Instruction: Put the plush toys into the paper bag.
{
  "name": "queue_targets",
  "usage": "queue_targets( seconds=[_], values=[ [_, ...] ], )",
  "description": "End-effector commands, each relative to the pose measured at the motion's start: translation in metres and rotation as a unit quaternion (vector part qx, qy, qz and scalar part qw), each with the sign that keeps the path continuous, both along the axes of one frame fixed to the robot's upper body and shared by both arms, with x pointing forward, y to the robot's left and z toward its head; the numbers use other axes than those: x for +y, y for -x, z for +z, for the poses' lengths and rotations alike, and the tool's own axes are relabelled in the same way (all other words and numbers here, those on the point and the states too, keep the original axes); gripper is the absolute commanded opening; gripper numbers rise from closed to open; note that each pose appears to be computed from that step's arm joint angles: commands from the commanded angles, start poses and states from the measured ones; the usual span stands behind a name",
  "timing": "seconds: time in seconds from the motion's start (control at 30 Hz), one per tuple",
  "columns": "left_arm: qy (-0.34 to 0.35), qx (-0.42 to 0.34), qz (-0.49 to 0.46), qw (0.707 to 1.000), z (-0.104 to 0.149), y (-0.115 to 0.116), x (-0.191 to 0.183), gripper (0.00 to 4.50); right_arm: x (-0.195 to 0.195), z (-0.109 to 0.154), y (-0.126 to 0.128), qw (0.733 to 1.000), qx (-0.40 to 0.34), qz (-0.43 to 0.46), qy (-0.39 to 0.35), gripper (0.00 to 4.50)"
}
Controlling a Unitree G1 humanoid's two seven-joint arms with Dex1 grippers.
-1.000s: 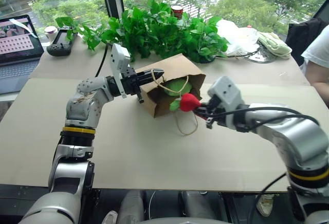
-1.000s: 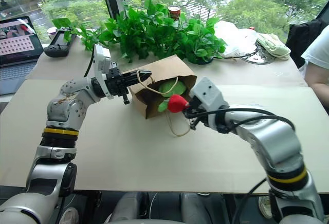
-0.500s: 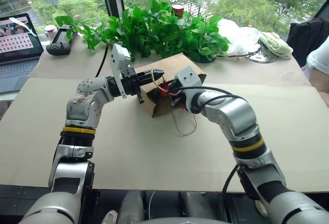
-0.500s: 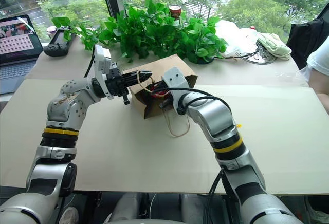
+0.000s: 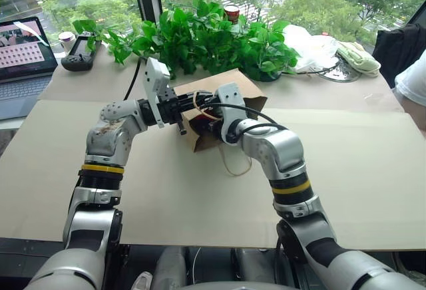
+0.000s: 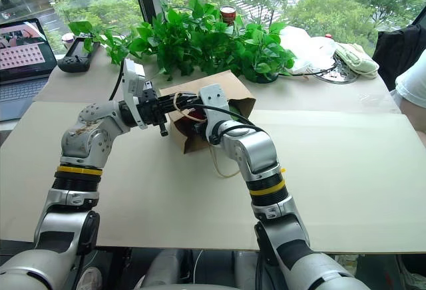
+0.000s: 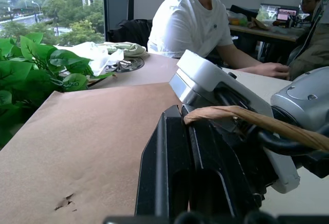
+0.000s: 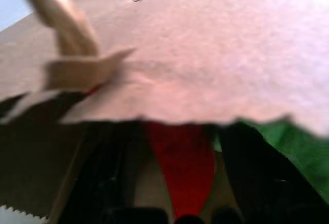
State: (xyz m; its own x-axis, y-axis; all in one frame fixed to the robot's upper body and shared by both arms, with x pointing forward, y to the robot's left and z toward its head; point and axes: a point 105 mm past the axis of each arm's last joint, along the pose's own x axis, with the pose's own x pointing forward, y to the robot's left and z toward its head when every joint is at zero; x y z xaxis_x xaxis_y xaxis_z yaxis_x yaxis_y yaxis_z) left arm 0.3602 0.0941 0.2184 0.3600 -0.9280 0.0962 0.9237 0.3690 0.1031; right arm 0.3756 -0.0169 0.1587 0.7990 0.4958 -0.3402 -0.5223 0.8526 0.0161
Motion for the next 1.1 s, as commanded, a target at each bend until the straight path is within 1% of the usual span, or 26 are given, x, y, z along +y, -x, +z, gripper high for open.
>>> queue_targets(
  seconds=[0.03,0.2,0.27,0.4,0.5,0.57,0.63,0.73,0.8,0.97,1.03,1.07,1.1],
  values=[
    [0.004,-0.027,-0.008,1.0,0.013,0.003,-0.003,0.0,-0.012,0.021,0.009,1.0,-0.026,0.009,-0.015,3.49],
    [0.004,-0.025,-0.006,1.0,0.012,0.002,-0.001,0.0,-0.042,0.019,0.032,1.0,-0.019,0.021,0.011,3.49],
    [0.004,-0.025,-0.005,1.0,0.012,0.002,0.0,0.0,-0.048,0.018,0.041,0.999,-0.014,0.029,0.02,3.49],
    [0.005,-0.023,-0.005,1.0,0.011,0.002,0.0,0.0,-0.049,0.011,0.062,0.998,0.005,0.056,0.03,3.49],
    [0.005,-0.023,-0.006,1.0,0.011,0.002,-0.001,0.0,-0.043,0.004,0.071,0.997,0.019,0.066,0.028,3.49],
    [0.005,-0.023,-0.007,1.0,0.011,0.001,-0.001,0.0,-0.038,-0.002,0.075,0.997,0.031,0.071,0.022,3.49],
    [0.005,-0.022,-0.008,1.0,0.011,0.001,-0.002,0.0,-0.03,-0.014,0.079,0.996,0.049,0.075,0.019,3.49],
    [0.004,-0.023,-0.009,1.0,0.012,0.001,-0.003,0.0,-0.029,-0.031,0.075,0.995,0.065,0.06,0.035,3.49],
    [0.004,-0.023,-0.01,1.0,0.012,0.001,-0.003,0.0,-0.033,-0.044,0.073,0.994,0.071,0.05,0.066,3.49],
    [0.003,-0.024,-0.01,1.0,0.013,0.002,-0.003,0.0,-0.032,-0.049,0.069,0.995,0.07,0.041,0.06,3.49],
    [0.003,-0.024,-0.01,1.0,0.013,0.002,-0.003,0.0,-0.031,-0.051,0.068,0.995,0.07,0.043,0.056,2.99],
    [0.003,-0.024,-0.009,1.0,0.013,0.002,-0.003,0.0,-0.03,-0.052,0.069,0.995,0.071,0.045,0.053,2.83],
    [0.003,-0.024,-0.009,1.0,0.013,0.002,-0.003,0.0,-0.03,-0.054,0.069,0.995,0.073,0.047,0.052,2.44]
  ],
)
